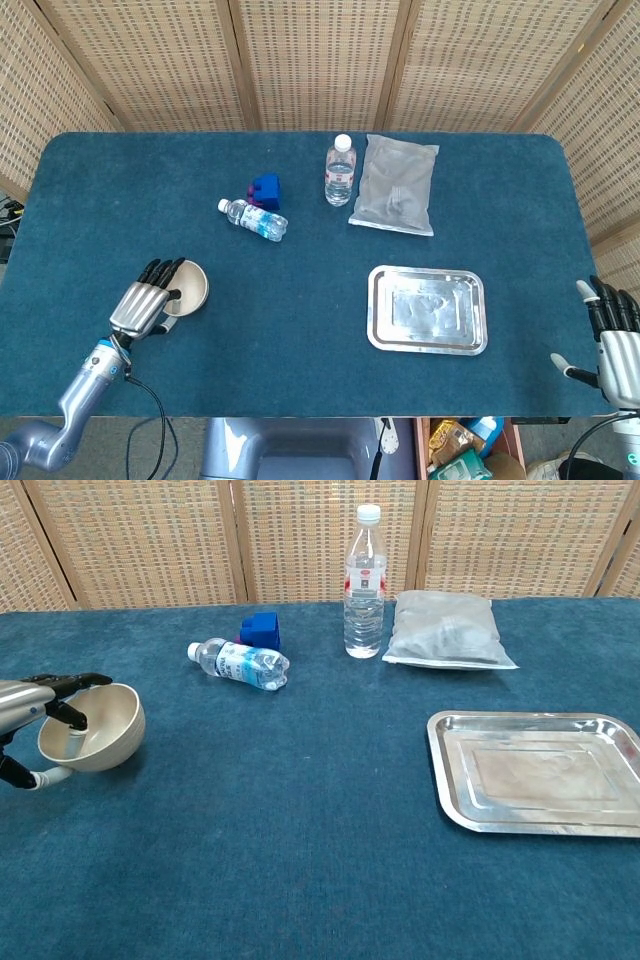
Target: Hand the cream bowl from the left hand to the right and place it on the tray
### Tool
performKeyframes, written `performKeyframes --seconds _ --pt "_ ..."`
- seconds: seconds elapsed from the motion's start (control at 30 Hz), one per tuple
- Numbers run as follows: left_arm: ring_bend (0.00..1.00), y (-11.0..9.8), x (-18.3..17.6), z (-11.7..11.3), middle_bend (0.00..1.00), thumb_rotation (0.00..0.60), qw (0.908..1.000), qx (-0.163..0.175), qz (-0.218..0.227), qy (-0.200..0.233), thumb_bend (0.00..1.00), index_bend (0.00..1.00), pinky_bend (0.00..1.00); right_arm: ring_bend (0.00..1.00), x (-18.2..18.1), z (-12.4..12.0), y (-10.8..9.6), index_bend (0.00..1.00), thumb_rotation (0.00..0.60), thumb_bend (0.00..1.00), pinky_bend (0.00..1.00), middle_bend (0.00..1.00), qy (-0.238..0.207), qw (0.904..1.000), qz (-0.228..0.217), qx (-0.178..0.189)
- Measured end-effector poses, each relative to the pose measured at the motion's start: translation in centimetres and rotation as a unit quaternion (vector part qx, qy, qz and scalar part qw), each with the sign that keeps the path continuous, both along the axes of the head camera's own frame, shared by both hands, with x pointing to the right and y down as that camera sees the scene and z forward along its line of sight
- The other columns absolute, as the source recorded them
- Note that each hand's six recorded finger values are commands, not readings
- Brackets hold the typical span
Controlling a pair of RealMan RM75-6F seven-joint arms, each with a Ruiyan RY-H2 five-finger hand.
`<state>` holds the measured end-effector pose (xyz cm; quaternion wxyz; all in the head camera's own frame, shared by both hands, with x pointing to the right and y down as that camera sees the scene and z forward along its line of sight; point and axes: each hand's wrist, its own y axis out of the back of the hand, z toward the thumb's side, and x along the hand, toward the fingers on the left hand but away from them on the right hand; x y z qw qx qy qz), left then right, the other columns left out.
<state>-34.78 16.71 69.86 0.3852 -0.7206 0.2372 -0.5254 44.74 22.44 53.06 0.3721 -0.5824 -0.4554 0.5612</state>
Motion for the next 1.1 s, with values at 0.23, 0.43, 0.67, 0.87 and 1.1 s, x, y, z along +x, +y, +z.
performKeyframes --seconds 0.23,0.43,0.67,0.87,1.1 --pt "0.0 -0.9 3.0 -2.8 0.0 0.6 0.9979 0.02 0.024 0.056 0.41 0.68 0.0 0.0 0.0 0.2 0.0 0.0 0.6 0.0 0.0 0.0 0.003 1.0 0.0 -0.003" --pt "0.0 -1.3 9.5 -4.7 0.0 0.6 0.9901 0.002 0.098 0.101 0.42 0.68 0.0 0.0 -0.2 0.2 0.0 0.0 0.6 0.0 0.0 0.0 0.008 1.0 -0.001 -0.001" --pt "0.0 -0.8 17.3 -4.0 0.0 0.6 0.9753 -0.011 0.203 0.086 0.42 0.68 0.0 0.0 0.0 0.6 -0.3 0.0 0.6 0.0 0.0 0.0 0.019 0.9998 0.008 -0.005" --pt "0.0 -0.3 22.7 -2.0 0.0 0.6 0.9686 -0.024 0.235 0.077 0.42 0.68 0.0 0.0 0.3 0.9 -0.5 0.0 0.6 0.0 0.0 0.0 0.02 0.9997 0.011 -0.007" --pt "0.0 -0.4 24.2 -0.9 0.0 0.6 0.9666 -0.028 0.249 0.053 0.02 0.19 0.0 0.0 0.8 1.0 -0.7 0.0 0.6 0.0 0.0 0.0 0.02 0.9996 0.019 -0.009"
